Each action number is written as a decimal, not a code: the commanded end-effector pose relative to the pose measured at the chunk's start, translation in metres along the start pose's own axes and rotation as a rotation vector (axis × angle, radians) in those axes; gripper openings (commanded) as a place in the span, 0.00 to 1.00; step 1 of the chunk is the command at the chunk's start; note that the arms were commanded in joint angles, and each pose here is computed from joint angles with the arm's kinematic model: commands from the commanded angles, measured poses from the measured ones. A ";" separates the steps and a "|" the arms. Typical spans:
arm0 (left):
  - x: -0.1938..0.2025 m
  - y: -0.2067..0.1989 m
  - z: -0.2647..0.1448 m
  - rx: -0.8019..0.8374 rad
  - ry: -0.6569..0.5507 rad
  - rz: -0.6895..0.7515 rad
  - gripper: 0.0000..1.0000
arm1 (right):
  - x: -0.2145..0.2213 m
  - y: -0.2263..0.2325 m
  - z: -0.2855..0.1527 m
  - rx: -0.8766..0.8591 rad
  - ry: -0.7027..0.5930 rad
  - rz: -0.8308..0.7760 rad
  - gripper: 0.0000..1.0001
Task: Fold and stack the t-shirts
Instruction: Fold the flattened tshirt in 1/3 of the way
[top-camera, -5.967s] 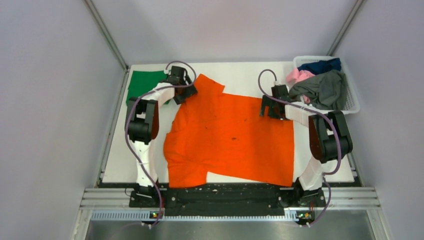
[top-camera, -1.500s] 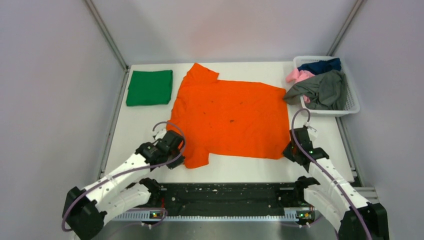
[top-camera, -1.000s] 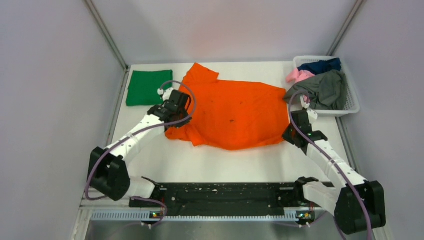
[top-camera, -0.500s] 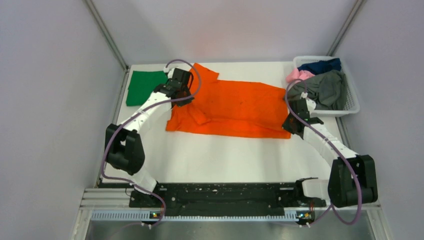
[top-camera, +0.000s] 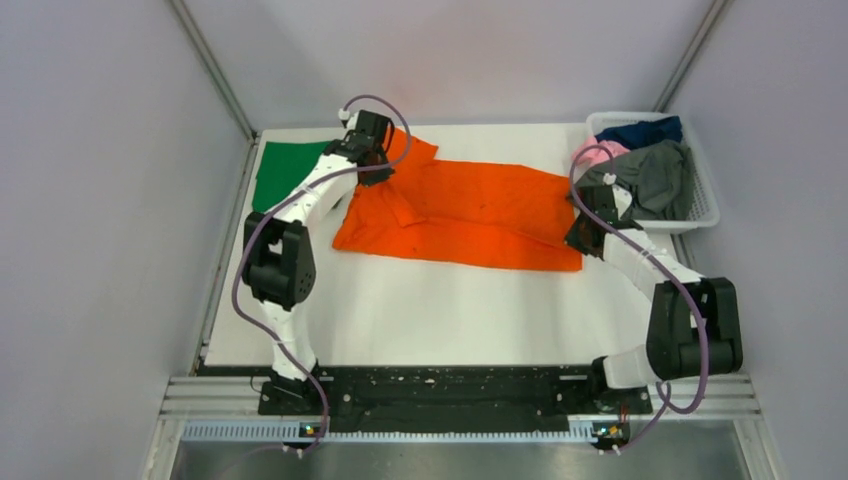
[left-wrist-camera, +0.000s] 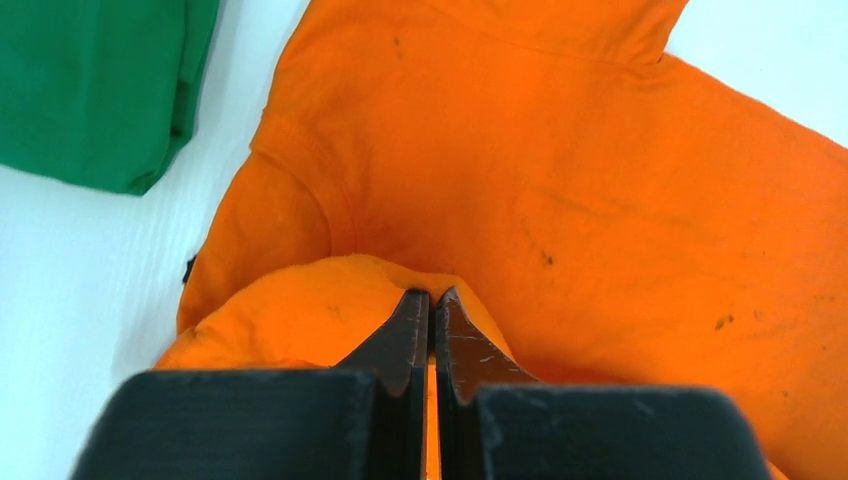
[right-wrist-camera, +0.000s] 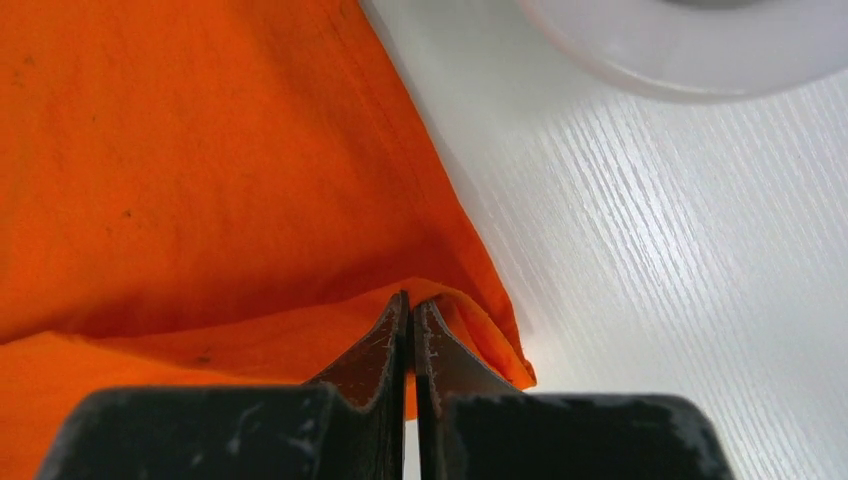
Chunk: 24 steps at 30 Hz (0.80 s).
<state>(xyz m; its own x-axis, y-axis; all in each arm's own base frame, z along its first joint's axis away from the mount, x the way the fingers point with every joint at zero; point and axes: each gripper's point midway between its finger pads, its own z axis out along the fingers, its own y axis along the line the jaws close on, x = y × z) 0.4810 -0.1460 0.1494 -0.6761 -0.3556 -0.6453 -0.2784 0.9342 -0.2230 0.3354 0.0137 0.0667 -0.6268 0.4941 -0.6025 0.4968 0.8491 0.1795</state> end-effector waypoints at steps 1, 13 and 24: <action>-0.023 -0.007 0.014 0.008 -0.032 0.003 0.01 | -0.036 0.011 0.009 -0.017 -0.074 0.039 0.01; -0.055 -0.022 0.029 0.017 0.005 0.009 0.83 | -0.089 0.014 0.010 -0.022 -0.168 0.089 0.84; 0.043 0.075 -0.029 -0.152 0.063 -0.094 0.87 | -0.006 0.087 -0.024 -0.400 -0.041 -0.157 0.88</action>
<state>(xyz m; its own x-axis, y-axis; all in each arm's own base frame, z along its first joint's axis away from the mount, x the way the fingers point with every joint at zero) 0.4307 -0.1178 0.1054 -0.7775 -0.3694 -0.5090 -0.3343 0.9283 -0.1631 0.3712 0.0440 0.1022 -0.5962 0.4504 -0.6646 0.3137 0.8927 0.3236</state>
